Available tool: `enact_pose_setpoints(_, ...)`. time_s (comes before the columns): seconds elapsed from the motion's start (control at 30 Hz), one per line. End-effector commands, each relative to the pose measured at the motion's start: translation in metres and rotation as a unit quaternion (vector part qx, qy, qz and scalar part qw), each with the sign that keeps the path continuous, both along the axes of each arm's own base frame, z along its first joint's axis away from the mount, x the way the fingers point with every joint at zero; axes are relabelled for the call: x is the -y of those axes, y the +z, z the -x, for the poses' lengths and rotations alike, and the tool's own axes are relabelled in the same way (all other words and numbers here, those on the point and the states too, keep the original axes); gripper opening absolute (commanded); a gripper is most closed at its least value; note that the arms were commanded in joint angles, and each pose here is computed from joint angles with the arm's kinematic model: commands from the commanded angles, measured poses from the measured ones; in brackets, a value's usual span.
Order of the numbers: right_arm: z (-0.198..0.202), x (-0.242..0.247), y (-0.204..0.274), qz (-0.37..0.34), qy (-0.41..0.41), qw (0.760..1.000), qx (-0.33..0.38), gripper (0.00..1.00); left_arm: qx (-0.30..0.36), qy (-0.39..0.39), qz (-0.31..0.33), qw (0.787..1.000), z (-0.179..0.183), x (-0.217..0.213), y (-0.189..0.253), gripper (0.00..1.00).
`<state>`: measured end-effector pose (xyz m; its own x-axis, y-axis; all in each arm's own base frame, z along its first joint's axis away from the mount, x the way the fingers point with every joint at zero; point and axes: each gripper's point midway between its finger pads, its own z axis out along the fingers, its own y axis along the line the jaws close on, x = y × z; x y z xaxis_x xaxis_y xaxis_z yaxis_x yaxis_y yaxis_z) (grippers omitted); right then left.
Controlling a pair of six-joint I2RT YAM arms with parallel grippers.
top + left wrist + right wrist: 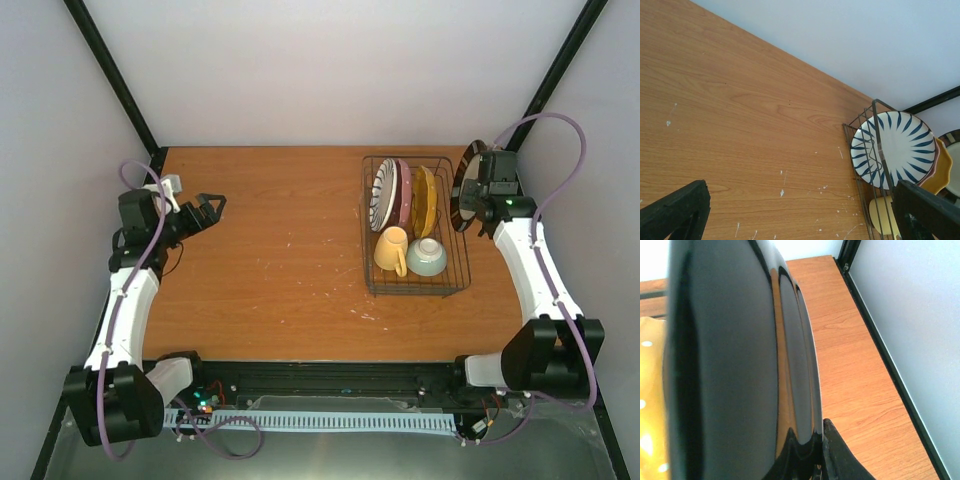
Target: Load the mixed dishes into the dish rack
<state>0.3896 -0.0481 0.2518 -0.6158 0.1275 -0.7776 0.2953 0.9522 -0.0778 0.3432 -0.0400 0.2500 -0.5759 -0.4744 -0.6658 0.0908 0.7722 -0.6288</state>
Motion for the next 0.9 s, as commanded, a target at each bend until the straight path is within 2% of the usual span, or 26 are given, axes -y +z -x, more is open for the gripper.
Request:
enact_pose_setpoints(0.0,-0.028,0.006,0.050,0.019,0.000,0.995,0.093,0.03,0.019,-0.017,-0.021,0.999,-0.006,0.002,0.001,1.00)
enact_pose_setpoints(0.33,-0.052,0.000,0.024,0.020,0.024,0.997,0.066,0.03,0.008,-0.016,-0.038,0.999,-0.028,-0.005,-0.017,1.00)
enact_pose_setpoints(0.63,-0.060,-0.006,0.001,0.081,0.047,0.995,0.020,0.03,0.007,-0.017,-0.054,0.998,-0.037,-0.009,-0.018,1.00)
enact_pose_setpoints(0.87,-0.057,-0.021,-0.035,0.059,0.063,0.996,-0.017,0.03,-0.010,-0.023,-0.058,0.998,-0.034,-0.008,-0.033,1.00)
